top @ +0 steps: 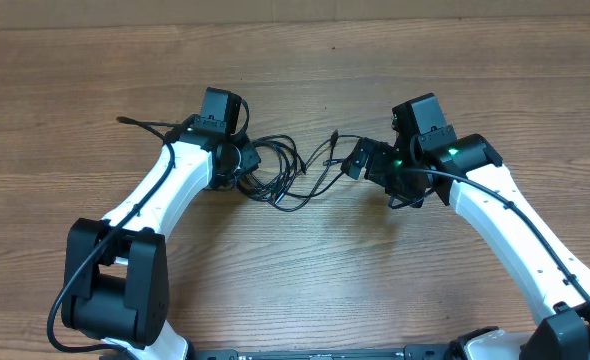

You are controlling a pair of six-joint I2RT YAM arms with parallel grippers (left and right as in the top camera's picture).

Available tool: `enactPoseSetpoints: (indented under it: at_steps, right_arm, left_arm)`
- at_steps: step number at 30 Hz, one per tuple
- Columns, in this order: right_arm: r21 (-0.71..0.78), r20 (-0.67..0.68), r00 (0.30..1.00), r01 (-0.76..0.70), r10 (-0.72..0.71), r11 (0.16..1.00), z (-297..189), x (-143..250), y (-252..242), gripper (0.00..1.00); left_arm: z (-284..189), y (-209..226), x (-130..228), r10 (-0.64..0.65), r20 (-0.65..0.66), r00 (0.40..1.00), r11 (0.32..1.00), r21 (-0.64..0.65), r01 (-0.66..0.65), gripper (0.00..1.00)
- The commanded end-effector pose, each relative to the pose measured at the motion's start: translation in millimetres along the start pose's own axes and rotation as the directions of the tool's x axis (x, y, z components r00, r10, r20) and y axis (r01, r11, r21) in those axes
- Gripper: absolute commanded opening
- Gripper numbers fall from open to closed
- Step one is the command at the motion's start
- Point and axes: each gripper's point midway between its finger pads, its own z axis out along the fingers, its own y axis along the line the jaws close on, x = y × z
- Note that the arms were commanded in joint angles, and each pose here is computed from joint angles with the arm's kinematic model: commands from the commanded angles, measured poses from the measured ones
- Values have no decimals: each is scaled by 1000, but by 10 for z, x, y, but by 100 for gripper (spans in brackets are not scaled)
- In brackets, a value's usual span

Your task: Untangle cables

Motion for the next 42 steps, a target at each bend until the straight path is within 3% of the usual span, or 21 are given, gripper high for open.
enactPoseSetpoints:
  at_steps: [1,6,22,30,42]
  right_arm:
    - [7,5,1000,16,-16,1000,12,-2,-3,100]
    - [7,4,1000,16,-16,1000,12,0,-4,100]
    - [7,5,1000,16,-16,1000,12,-1,-4,100]
    - [5,8,1000,17,-17,1000,12,-8,2,100]
    - [6,6,1000,17,-17,1000,12,-4,-2,100]
  left_arm:
    - [18,-11,19,65,3,998,998,1,-65,31]
    - [195,57,78,63,-35,997,998,-29,-64,25]
    - [412,72,67,61,-43,997,997,-35,-62,26]
    - [411,85,80,60,-48,997,997,-39,-62,15]
    - [416,141,138,57,-73,996,996,-61,-61,11]
